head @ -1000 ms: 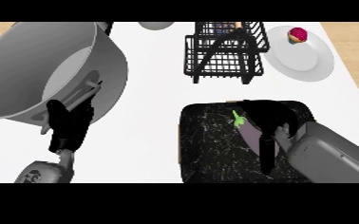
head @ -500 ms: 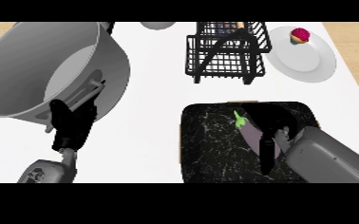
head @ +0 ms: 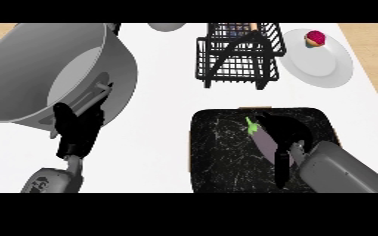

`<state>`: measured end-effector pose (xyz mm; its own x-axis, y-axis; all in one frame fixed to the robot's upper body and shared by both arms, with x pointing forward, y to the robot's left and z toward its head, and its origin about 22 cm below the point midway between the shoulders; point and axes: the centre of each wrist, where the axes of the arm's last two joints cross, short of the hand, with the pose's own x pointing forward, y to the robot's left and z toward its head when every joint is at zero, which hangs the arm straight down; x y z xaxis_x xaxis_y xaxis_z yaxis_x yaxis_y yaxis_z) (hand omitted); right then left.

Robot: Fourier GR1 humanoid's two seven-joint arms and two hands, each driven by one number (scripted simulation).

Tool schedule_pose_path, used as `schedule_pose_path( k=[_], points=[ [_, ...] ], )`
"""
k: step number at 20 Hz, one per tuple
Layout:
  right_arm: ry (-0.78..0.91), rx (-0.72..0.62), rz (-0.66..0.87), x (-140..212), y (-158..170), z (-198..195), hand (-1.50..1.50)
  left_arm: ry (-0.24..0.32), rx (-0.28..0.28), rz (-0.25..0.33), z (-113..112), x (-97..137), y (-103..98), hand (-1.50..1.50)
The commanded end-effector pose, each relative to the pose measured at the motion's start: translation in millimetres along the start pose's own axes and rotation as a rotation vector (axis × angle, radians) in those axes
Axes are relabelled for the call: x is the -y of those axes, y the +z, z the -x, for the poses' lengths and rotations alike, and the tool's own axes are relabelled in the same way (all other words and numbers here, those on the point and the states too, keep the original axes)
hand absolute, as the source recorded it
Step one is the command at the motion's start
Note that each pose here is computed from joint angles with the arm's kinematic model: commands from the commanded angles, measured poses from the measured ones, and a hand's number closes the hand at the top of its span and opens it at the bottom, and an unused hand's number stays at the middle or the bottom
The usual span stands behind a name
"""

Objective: Pick the eggplant from the tray and place it in the tiered basket

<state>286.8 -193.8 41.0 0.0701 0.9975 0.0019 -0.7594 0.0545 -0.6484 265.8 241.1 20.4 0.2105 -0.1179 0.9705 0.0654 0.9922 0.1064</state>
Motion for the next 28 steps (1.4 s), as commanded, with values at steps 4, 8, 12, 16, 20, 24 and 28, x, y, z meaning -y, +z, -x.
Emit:
schedule_pose_path(
  k=[4, 8, 12, 16, 20, 24, 28],
  points=[
    [-0.026, 0.084, -0.095, -21, -12, 5, 1.5, 0.072, 0.06, 0.115, -5, 16, -13, 0.0],
    [0.008, 0.137, -0.056, -27, -11, -16, 1.5, 0.089, 0.056, 0.12, -10, 13, -13, 0.0],
    [0.015, 0.155, -0.018, -28, 0, -6, 1.5, 0.079, 0.05, 0.108, -6, 10, -11, 0.0],
    [-0.101, 0.104, 0.099, -20, -9, 4, 1.5, 0.075, 0.034, 0.11, -13, 21, -5, 0.0],
    [-0.263, -0.123, 0.429, -24, -12, 40, 1.5, 0.069, 0.034, 0.072, -3, 12, -1, 0.0],
    [-0.388, -0.141, 0.613, -39, 8, 62, 1.5, 0.084, 0.023, 0.092, 4, 8, 4, 0.0],
    [-0.502, -0.09, 0.691, -35, 48, 52, 1.5, 0.093, 0.039, 0.066, -7, 4, -7, 0.0]
  ],
)
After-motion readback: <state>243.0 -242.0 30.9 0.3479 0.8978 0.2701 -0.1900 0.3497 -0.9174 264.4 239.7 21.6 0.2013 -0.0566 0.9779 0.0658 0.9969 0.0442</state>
